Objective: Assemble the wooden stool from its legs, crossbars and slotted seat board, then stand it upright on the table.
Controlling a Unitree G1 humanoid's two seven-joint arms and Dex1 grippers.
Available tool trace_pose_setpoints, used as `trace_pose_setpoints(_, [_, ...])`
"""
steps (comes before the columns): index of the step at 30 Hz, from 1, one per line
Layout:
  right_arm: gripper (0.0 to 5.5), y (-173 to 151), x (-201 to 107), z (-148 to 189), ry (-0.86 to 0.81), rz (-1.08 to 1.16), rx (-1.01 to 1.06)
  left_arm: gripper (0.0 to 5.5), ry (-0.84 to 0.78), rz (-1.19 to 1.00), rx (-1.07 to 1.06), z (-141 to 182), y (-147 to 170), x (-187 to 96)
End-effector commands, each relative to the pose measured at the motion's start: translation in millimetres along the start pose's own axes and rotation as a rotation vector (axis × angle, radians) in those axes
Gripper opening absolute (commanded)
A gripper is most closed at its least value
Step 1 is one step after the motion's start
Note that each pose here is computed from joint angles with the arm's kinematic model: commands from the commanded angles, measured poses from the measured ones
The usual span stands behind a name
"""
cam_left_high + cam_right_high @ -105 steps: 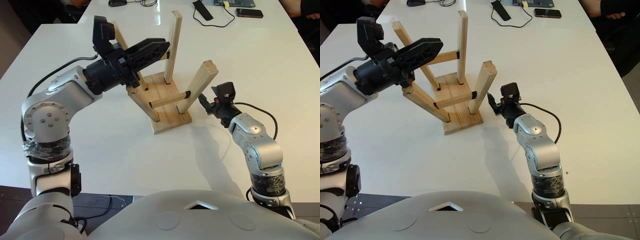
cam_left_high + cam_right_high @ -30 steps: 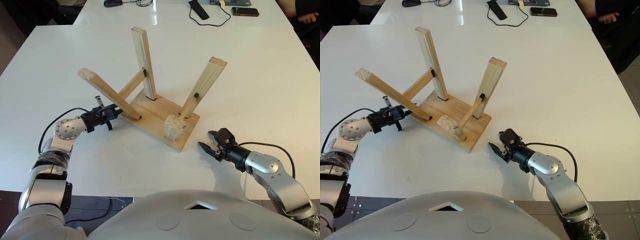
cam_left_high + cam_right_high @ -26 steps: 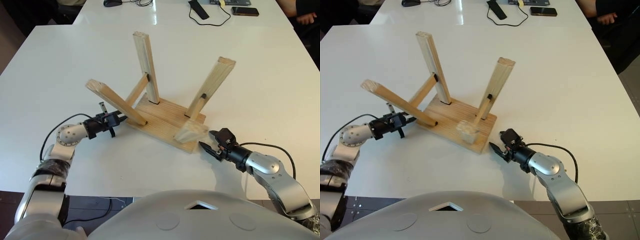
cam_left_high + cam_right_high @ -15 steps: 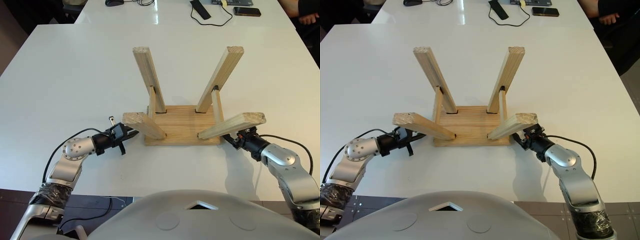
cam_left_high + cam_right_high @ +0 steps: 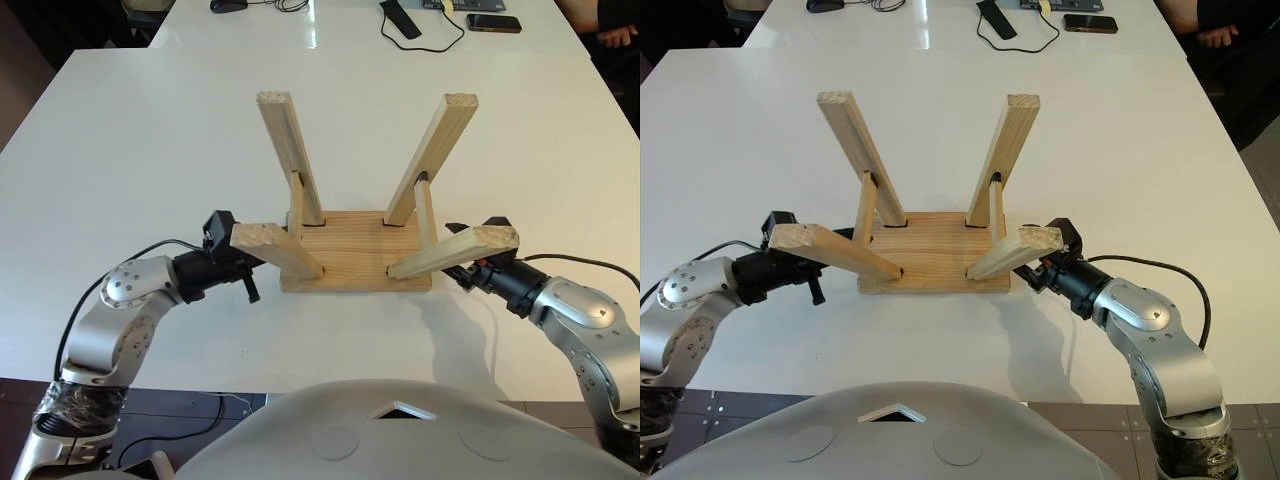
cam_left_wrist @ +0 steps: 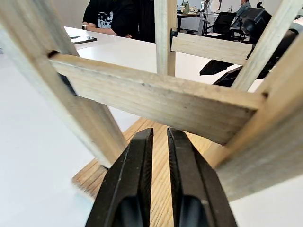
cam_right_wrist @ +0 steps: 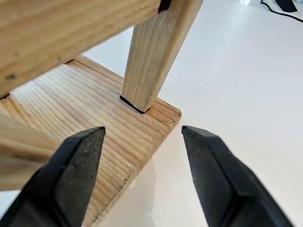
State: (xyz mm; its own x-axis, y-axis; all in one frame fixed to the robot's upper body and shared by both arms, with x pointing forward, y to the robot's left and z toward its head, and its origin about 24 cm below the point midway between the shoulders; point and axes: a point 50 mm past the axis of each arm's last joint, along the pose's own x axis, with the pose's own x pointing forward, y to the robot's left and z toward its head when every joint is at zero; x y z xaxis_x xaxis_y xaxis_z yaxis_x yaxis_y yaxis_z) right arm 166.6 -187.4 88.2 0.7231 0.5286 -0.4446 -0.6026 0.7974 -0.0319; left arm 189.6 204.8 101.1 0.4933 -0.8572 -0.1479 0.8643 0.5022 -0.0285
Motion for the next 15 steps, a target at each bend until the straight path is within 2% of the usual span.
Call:
trace_pose_setpoints(1, [2.97,-15.0,-12.0,-25.6,0.144,-0.082,-0.073,0.56,0.224,0.095,0.229,-20.7,24.4,-22.8])
trace_pose_setpoints(4, [2.97,-20.0,-21.1,-38.8,0.219,-0.113,-0.144,0.56,0.337,0.116,0.37,-41.7,31.8,-34.8])
trace_pose_setpoints(8, [2.97,-12.1,-21.2,-46.6,0.246,-0.065,-0.188,0.56,0.388,0.046,0.489,-66.4,20.5,-36.4])
trace_pose_setpoints(11, [2.97,1.6,-13.7,-49.9,0.233,-0.006,-0.18,0.56,0.375,-0.035,0.487,-78.6,3.0,-34.1])
trace_pose_setpoints(15, [2.97,29.8,-0.7,-48.8,0.185,0.089,-0.134,0.56,0.279,-0.136,0.424,-75.2,-21.4,-21.4])
